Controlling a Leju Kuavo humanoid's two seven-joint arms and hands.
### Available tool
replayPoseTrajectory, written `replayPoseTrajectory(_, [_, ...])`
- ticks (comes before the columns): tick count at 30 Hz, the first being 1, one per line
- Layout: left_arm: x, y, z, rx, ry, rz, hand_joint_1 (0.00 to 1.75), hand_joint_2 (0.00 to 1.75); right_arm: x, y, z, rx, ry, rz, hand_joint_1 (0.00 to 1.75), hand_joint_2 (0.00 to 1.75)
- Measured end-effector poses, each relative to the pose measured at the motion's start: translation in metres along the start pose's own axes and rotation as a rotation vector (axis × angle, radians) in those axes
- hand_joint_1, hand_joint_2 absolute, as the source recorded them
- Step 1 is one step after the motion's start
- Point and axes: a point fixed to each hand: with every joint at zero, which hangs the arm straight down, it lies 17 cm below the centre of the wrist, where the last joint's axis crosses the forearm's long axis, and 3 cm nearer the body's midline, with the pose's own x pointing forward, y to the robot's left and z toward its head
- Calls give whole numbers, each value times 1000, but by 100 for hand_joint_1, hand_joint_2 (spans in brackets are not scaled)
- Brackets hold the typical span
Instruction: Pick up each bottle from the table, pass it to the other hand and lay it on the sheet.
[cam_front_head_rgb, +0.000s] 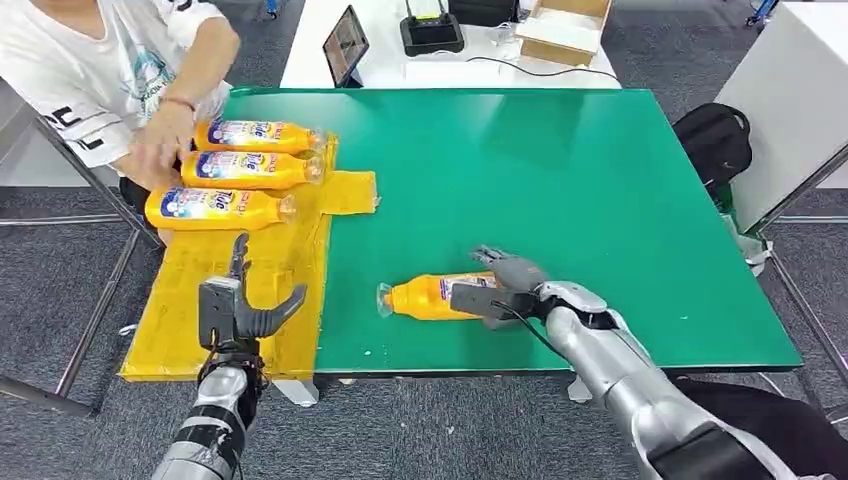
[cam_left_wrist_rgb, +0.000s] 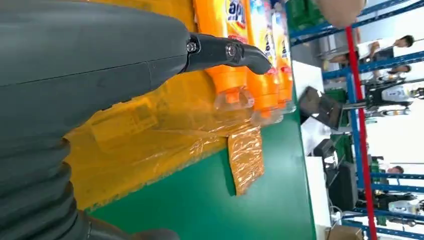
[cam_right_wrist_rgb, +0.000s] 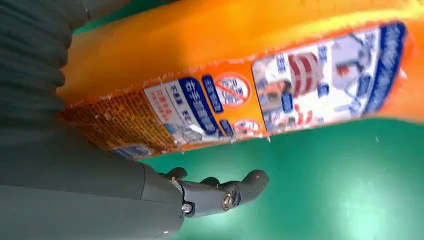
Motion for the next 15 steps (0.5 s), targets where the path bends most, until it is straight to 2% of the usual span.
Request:
replayPoseTrajectory(2, [-2, -2, 0, -4, 9, 6, 0, 175, -2, 0, -1, 29, 8, 24, 3, 175])
replayPoseTrajectory(4, [-4, -2, 0, -6, 15, 14, 0, 175, -4, 1, -1, 45, 15, 39, 31, 175])
replayPoseTrajectory(5, [-5, -3, 0, -8, 18, 16, 0, 175, -5, 2, -1, 51, 17, 46, 31, 175])
replayPoseTrajectory(6, [-5, -3, 0, -8, 20, 16, 0, 175, -5, 2, -2, 54, 18, 51, 77, 175])
replayPoseTrajectory(7, [-6, -4, -1, -9, 21, 17, 0, 175, -6, 3, -2, 58, 19, 54, 103, 175])
replayPoseTrajectory(8, [-6, -4, -1, -9, 22, 17, 0, 175, -6, 3, -2, 61, 20, 57, 103, 175])
replayPoseTrajectory(9, [-6, -4, -1, -8, 23, 19, 0, 175, -6, 3, -2, 59, 20, 61, 133, 175])
replayPoseTrajectory(12, [-7, -4, -1, -6, 28, 21, 0, 175, -5, 4, -4, 51, 20, 62, 141, 175])
replayPoseTrajectory(13, [-8, -4, -1, -5, 29, 22, 0, 175, -4, 5, -4, 49, 19, 61, 154, 175])
replayPoseTrajectory(14, [-8, -4, -1, -5, 30, 21, 0, 175, -4, 5, -4, 46, 18, 61, 154, 175])
replayPoseTrajectory(15, [-8, -4, -1, -5, 31, 21, 0, 175, -3, 5, -4, 44, 17, 59, 168, 175])
